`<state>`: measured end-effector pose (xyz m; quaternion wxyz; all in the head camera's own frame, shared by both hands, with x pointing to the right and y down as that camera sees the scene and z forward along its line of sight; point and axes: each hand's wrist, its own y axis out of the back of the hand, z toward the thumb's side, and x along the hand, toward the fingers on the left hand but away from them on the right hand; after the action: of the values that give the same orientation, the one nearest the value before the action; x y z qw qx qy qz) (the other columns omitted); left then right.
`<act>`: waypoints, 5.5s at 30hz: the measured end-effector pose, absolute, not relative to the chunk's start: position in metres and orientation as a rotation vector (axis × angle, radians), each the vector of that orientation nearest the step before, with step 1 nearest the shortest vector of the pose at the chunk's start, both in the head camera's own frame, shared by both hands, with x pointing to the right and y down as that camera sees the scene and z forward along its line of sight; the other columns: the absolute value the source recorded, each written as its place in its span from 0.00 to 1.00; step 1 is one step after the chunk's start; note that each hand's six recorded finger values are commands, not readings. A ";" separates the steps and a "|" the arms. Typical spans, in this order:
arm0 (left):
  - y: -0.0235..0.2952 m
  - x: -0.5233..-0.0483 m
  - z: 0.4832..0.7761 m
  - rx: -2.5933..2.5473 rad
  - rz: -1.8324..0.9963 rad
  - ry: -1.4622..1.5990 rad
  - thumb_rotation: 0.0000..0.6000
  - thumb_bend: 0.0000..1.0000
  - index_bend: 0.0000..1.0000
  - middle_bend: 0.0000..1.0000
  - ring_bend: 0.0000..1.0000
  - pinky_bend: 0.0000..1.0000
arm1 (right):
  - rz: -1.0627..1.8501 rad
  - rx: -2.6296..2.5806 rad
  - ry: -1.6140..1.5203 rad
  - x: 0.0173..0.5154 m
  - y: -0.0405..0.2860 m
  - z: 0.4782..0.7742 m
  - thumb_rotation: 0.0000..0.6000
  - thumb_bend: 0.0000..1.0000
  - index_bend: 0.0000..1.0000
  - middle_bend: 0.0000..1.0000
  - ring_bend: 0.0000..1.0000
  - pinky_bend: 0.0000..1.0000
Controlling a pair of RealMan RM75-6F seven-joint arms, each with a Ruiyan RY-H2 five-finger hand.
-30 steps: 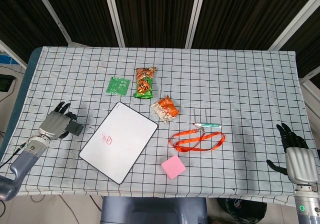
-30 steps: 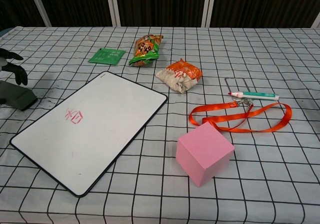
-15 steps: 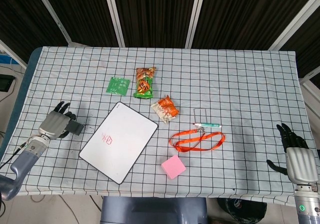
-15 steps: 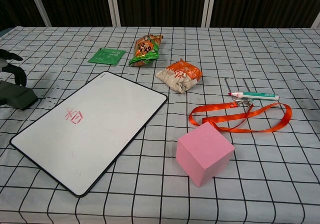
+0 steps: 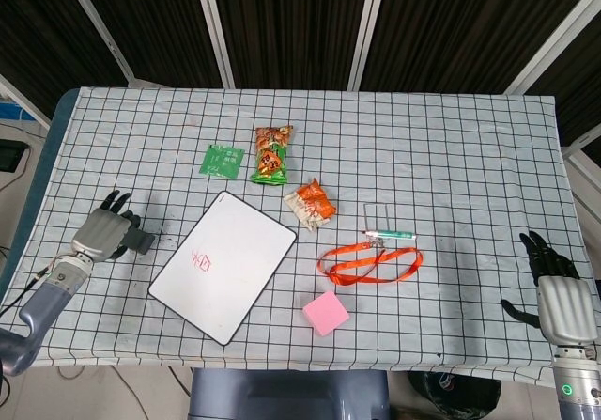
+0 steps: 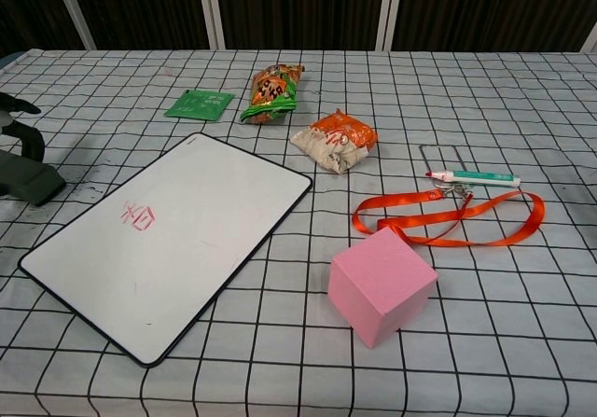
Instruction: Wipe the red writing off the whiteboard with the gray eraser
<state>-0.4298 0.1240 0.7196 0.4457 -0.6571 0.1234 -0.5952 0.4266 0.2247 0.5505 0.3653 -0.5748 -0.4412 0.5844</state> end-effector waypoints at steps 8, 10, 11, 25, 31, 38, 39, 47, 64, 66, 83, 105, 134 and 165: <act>0.114 -0.412 0.691 -1.651 -1.383 0.376 1.00 0.32 0.41 0.41 0.00 0.00 | 1.499 -1.479 -1.138 0.426 0.225 0.550 1.00 0.13 0.01 0.10 0.20 0.22; 0.111 -0.401 0.681 -1.660 -1.343 0.391 1.00 0.32 0.41 0.41 0.00 0.00 | 1.498 -1.480 -1.139 0.426 0.225 0.550 1.00 0.13 0.01 0.10 0.20 0.22; 0.110 -0.395 0.676 -1.664 -1.326 0.395 1.00 0.32 0.41 0.41 0.00 0.00 | 1.498 -1.480 -1.139 0.426 0.225 0.550 1.00 0.13 0.01 0.10 0.20 0.22; 0.109 -0.292 0.668 -1.688 -1.165 0.241 1.00 0.32 0.41 0.41 0.00 0.00 | 1.492 -1.478 -1.139 0.427 0.225 0.549 1.00 0.13 0.01 0.10 0.20 0.22; 0.118 -0.266 0.688 -1.707 -1.164 0.179 1.00 0.32 0.42 0.41 0.00 0.00 | 1.493 -1.484 -1.146 0.427 0.225 0.549 1.00 0.13 0.01 0.10 0.20 0.22; 0.128 -0.261 0.707 -1.703 -1.173 0.134 1.00 0.32 0.41 0.41 0.00 0.00 | 1.493 -1.483 -1.145 0.427 0.224 0.549 1.00 0.13 0.01 0.10 0.20 0.22; 0.129 -0.261 0.710 -1.704 -1.175 0.128 1.00 0.32 0.41 0.41 0.00 0.00 | 1.492 -1.483 -1.146 0.427 0.224 0.549 1.00 0.13 0.01 0.10 0.20 0.22; 0.142 -0.266 0.717 -1.719 -1.181 0.088 1.00 0.32 0.41 0.41 0.00 0.00 | 1.491 -1.482 -1.148 0.428 0.224 0.549 1.00 0.13 0.01 0.10 0.20 0.22; 0.173 -0.289 0.700 -1.761 -1.180 0.022 1.00 0.32 0.40 0.40 0.00 0.00 | 1.485 -1.480 -1.147 0.428 0.224 0.548 1.00 0.13 0.01 0.10 0.20 0.22; 0.174 -0.289 0.699 -1.752 -1.177 0.010 1.00 0.32 0.41 0.40 0.00 0.00 | 1.484 -1.480 -1.146 0.427 0.224 0.548 1.00 0.13 0.01 0.10 0.20 0.22; 0.143 -0.263 0.712 -1.689 -1.188 0.039 1.00 0.32 0.41 0.40 0.00 0.00 | 1.487 -1.479 -1.151 0.428 0.223 0.548 1.00 0.13 0.01 0.10 0.20 0.22; 0.084 -0.303 0.683 -1.587 -1.283 0.256 1.00 0.32 0.40 0.39 0.00 0.00 | 1.486 -1.477 -1.146 0.428 0.224 0.547 1.00 0.13 0.01 0.10 0.20 0.22; 0.099 -0.418 0.712 -1.613 -1.574 0.254 1.00 0.31 0.32 0.35 0.00 0.00 | 1.489 -1.470 -1.145 0.428 0.224 0.547 1.00 0.13 0.01 0.10 0.20 0.22; 0.134 -0.402 0.590 -1.502 -1.410 0.477 1.00 0.05 0.00 0.04 0.00 0.00 | 1.490 -1.460 -1.152 0.429 0.223 0.546 1.00 0.13 0.01 0.10 0.20 0.22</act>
<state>-0.4023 0.1339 0.5903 0.4911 -0.6188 0.1966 -0.5807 0.4293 0.2231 0.5460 0.3702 -0.5693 -0.4492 0.5806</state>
